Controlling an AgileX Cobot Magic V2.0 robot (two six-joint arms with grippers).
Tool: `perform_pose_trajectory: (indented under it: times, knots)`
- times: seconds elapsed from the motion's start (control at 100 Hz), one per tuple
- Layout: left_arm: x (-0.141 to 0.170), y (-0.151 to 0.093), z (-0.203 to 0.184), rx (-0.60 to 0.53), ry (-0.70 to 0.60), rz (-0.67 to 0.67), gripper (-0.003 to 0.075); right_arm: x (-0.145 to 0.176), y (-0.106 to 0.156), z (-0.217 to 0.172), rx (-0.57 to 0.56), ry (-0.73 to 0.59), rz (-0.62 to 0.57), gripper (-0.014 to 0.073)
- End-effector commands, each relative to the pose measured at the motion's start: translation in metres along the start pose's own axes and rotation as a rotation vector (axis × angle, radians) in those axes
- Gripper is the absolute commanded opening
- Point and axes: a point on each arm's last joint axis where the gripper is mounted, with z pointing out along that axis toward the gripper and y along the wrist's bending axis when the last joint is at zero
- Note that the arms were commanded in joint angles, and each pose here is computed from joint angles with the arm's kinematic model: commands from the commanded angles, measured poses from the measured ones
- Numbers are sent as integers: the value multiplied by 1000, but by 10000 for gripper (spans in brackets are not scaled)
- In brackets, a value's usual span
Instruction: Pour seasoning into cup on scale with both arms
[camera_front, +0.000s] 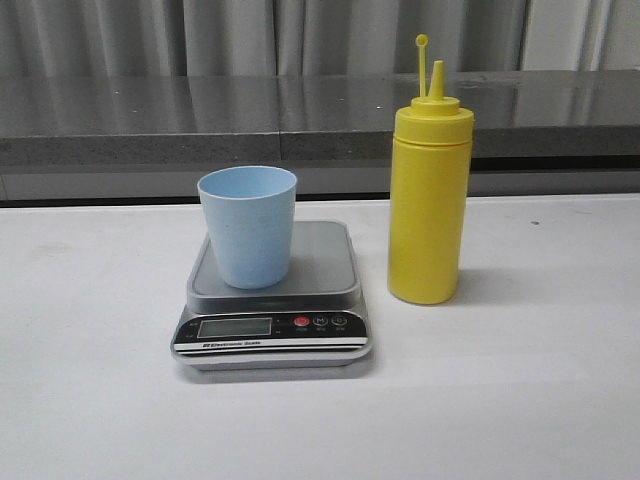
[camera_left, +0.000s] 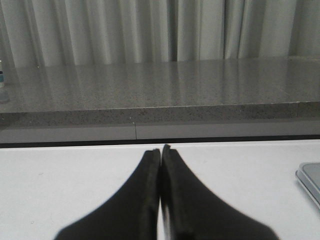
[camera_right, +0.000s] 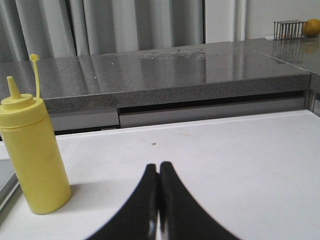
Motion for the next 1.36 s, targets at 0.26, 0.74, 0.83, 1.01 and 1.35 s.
perform_pose_trajectory:
  times: [0.26,0.74,0.83,1.01,1.35]
  knots:
    - [26,0,-2,-1,5,-66,-20,-13,2,-3,-12,-109,-9,-60]
    - [22,0,-2,-2,-37,-66,-20,-13,2,-3,-12,-109,-9,-60]
    - [22,0,-2,-2,-37,-66,-20,-13,2,-3,-12,-109,-9,-60]
    - [22,0,-2,-2,-37,-66,-20,-13,2,-3,-12,-109,-9,-60]
    - [22,0,-2,-2,-37,-66,-20,-13,2,-3,-12,-109,-9,-60]
